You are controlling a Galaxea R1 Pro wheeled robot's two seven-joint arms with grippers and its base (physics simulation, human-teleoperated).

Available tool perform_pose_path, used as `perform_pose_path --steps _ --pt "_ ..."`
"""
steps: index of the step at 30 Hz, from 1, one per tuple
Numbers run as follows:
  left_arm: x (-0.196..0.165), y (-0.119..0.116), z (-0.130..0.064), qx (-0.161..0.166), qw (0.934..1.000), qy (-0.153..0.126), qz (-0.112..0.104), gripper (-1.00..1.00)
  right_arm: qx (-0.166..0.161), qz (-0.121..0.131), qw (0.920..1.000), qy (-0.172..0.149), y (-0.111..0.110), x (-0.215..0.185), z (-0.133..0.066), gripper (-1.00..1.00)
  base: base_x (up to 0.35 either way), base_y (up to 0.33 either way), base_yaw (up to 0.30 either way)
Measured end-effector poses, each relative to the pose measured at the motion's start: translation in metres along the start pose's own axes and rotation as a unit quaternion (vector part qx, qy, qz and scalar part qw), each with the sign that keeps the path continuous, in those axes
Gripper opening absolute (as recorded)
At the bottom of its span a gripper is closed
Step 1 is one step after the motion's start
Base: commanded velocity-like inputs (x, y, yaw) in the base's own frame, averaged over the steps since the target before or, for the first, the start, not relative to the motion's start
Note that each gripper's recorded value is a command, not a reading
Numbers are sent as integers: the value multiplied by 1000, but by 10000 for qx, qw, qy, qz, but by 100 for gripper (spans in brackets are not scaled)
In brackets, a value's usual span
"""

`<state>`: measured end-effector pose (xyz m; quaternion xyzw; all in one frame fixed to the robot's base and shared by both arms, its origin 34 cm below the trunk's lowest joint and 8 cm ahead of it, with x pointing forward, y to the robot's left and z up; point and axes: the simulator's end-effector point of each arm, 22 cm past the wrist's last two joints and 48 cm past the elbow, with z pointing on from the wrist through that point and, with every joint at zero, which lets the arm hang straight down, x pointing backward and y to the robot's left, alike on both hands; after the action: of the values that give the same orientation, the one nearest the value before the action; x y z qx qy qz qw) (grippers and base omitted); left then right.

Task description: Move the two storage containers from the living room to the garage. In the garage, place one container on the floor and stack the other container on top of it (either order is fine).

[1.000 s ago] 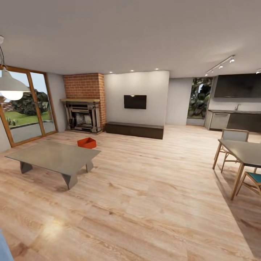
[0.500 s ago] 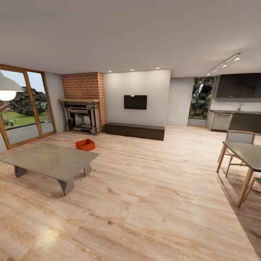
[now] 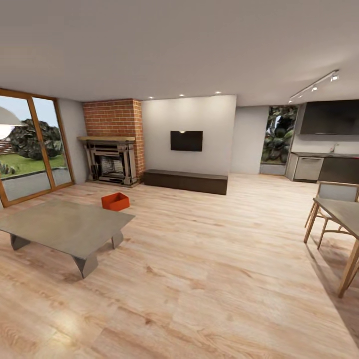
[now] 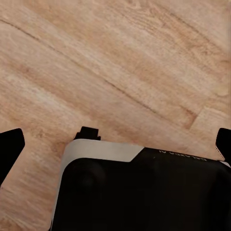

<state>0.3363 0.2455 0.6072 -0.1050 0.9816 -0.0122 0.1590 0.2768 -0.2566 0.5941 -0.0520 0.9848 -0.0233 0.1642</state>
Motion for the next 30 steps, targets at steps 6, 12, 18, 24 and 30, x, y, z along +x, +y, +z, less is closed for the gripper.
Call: perform_pose_path --steps 6,12,18,24,30 --pt "0 0 0 -1 10000 -10 -5 100 23 -7 10000 -7 -3 0 0 100 323 0 0" --pt "1 0 0 1 10000 15 2 100 -11 -26 10000 -15 1 -1 0 100 323 0 0" --pt "1 0 0 1 10000 16 9 100 -14 -26 10000 -16 2 -1 0 100 323 0 0" --pt "1 0 0 0 10000 16 5 100 -14 -26 10000 -16 2 -1 0 100 323 0 0" --pt "1 0 0 2 10000 16 9 100 -13 -26 10000 -15 2 -1 0 100 323 0 0"
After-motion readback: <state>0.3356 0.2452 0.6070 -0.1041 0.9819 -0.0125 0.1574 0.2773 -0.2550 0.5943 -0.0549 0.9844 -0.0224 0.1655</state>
